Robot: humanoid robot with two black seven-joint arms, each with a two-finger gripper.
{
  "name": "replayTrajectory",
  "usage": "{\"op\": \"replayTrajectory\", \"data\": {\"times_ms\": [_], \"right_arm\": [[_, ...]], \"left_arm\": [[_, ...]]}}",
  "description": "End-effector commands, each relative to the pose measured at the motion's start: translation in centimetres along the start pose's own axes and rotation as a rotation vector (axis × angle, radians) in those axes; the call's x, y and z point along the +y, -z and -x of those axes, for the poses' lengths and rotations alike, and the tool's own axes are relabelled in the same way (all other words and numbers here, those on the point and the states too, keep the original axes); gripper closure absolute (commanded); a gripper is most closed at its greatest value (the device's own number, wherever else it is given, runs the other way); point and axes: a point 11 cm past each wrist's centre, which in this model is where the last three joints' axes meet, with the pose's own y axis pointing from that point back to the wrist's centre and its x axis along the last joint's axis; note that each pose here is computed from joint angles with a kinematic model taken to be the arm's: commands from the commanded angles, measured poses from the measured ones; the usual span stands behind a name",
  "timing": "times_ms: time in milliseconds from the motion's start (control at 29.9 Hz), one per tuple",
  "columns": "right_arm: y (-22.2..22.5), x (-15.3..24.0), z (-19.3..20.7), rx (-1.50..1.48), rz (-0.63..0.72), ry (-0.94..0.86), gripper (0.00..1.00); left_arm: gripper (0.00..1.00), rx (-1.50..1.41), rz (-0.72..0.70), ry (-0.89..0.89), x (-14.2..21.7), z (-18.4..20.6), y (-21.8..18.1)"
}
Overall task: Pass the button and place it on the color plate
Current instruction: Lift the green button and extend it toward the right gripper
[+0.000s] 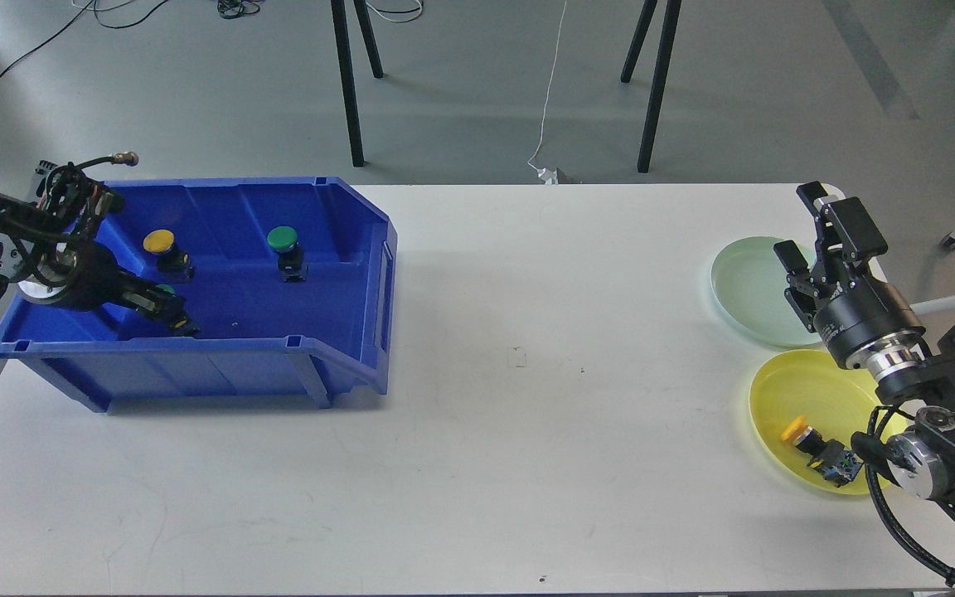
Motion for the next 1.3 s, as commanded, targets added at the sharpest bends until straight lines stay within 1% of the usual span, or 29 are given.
{"op": "replayTrajectory", "data": {"times_ms": [0, 100, 167, 234, 301, 401, 468, 535, 568, 635, 736, 836, 903, 1003, 1070, 1137, 1271], "right_arm": [[-0.1, 0.1, 0.0, 0.0, 0.003, 0.0, 0.01], [-0.1, 0.1, 0.0, -0.001, 0.001, -0.001, 0.01], [-0.1, 0.0, 0.1, -0.003, 0.002, 0.001, 0.01], [-0.1, 0.0, 0.2, -0.006, 0.001, 0.0, 0.01], [0.0, -0.1, 0.2, -0.009, -0.003, -0.004, 0.01], [0.2, -0.2, 0.1, -0.011, -0.011, -0.007, 0.01], [0.5, -0.3, -0.1, -0.012, -0.019, -0.015, 0.01], [0.7, -0.3, -0.5, -0.009, -0.025, -0.022, 0.01], [0.8, -0.3, -0.8, -0.001, -0.025, -0.024, 0.01], [1.3, -0.3, -1.5, 0.013, -0.034, -0.034, 0.01], [1.8, 0.0, -3.1, 0.05, -0.034, -0.052, 0.01], [1.9, 0.5, -3.9, 0.067, -0.038, -0.059, 0.01], [1.5, 0.9, -3.9, 0.068, -0.033, -0.06, 0.01], [1.1, 1.4, -3.7, 0.063, -0.03, -0.056, 0.01], [1.0, 1.7, -3.2, 0.053, -0.029, -0.044, 0.01], [1.6, 1.9, -2.0, 0.031, -0.047, -0.015, 0.01], [2.9, 2.0, 1.0, -0.027, -0.088, 0.064, 0.02]], "left_arm": [[0.88, 0.001, 0.003, -0.013, 0.1, -0.5, -0.1], [0.88, 0.004, 0.011, -0.042, 0.9, -1.7, -0.3], [0.88, 0.003, 0.004, -0.072, 2.4, -3.6, -0.1], [0.89, 0.001, 0.003, -0.127, 4.5, -6.4, -0.2], [0.89, 0.029, 0.034, -0.242, 7.2, -9.6, -0.5], [0.88, 0.106, 0.195, -0.447, 11.3, -14.0, -3.0], [0.88, 0.16, 0.346, -0.601, 14.8, -16.8, -5.2], [0.88, 0.197, 0.495, -0.707, 17.2, -18.9, -7.7], [0.88, 0.222, 0.574, -0.727, 17.3, -19.5, -9.2], [0.88, 0.277, 0.732, -0.729, 16.1, -20.4, -12.7], [0.88, 0.378, 0.935, -0.754, 15.2, -22.1, -16.7], [0.88, 0.504, 1.08, -0.725, 11.7, -22.1, -20.1], [0.88, 0.579, 1.189, -0.677, 8.9, -21.6, -24.1], [0.88, 0.691, 1.283, -0.578, 4.7, -19.8, -29.1], [0.88, 0.715, 1.33, -0.524, 3.5, -19.1, -32.1], [0.88, 0.719, 1.356, -0.516, 3.7, -19.2, -33.0], [0.88, 0.703, 1.35, -0.504, 3.5, -18.9, -33.3]]}}
